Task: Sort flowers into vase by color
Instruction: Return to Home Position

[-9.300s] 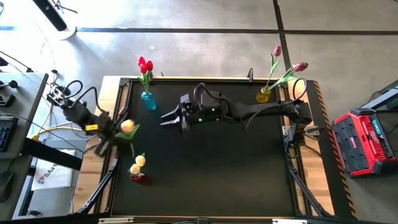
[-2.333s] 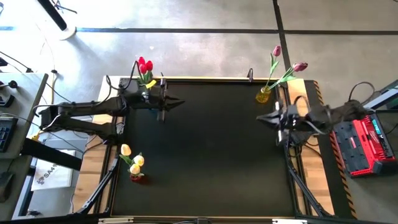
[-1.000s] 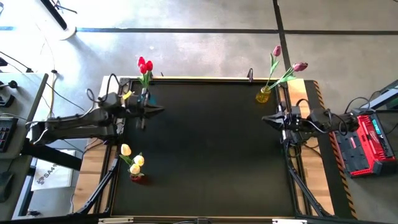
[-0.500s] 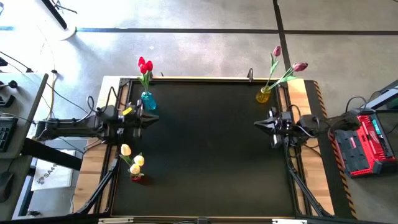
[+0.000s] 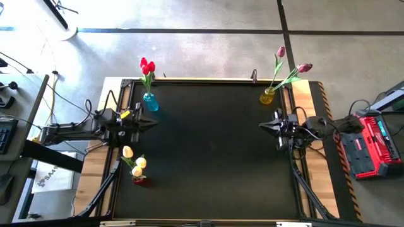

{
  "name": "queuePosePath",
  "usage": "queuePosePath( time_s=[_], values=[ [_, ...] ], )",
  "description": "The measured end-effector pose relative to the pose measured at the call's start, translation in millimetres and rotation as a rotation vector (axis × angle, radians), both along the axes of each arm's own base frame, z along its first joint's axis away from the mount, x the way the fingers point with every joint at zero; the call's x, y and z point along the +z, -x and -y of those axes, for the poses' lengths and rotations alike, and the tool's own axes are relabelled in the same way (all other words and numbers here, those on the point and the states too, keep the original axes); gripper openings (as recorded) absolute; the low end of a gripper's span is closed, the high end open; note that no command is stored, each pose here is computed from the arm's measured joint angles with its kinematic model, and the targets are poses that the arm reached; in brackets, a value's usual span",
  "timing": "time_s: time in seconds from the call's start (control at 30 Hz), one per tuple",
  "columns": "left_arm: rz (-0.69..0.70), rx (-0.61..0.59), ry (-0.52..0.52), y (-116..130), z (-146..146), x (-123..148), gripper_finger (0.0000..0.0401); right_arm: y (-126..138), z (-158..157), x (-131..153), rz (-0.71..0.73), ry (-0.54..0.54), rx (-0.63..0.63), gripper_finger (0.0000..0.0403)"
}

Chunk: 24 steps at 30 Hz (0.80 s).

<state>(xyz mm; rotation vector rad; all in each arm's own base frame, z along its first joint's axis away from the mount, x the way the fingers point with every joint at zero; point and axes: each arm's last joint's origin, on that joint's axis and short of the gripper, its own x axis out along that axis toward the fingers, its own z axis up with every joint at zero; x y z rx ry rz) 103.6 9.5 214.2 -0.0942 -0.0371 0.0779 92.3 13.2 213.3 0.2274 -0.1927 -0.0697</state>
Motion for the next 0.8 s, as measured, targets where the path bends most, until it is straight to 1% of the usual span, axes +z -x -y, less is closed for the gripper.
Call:
queuePosePath(
  time_s=[0.13,0.33,0.47,0.57,0.67,0.8],
  values=[
    [0.000,-0.010,0.003,3.5,-0.1,-0.4,0.0000,4.3,1.0,-1.2,-0.002,0.010,-0.001,0.0000],
    [0.047,0.016,-0.050,13.0,-1.0,2.7,0.0000,6.5,1.4,-5.1,-0.032,0.007,0.006,0.0000],
    [0.068,0.016,-0.026,21.2,-0.8,2.3,0.0000,6.1,0.9,-6.7,-0.049,0.014,0.022,0.0000],
    [0.052,-0.001,-0.008,21.2,-0.3,0.6,0.0000,6.0,0.8,-7.5,-0.055,0.016,0.023,0.0000],
    [0.051,-0.020,-0.005,19.8,0.0,-0.7,0.0000,3.4,0.4,-13.9,-0.035,0.010,0.015,0.0000],
    [0.040,-0.024,0.000,18.8,0.0,-5.8,0.0000,-0.2,-0.5,-24.5,0.017,-0.032,0.022,0.0000]
  ],
)
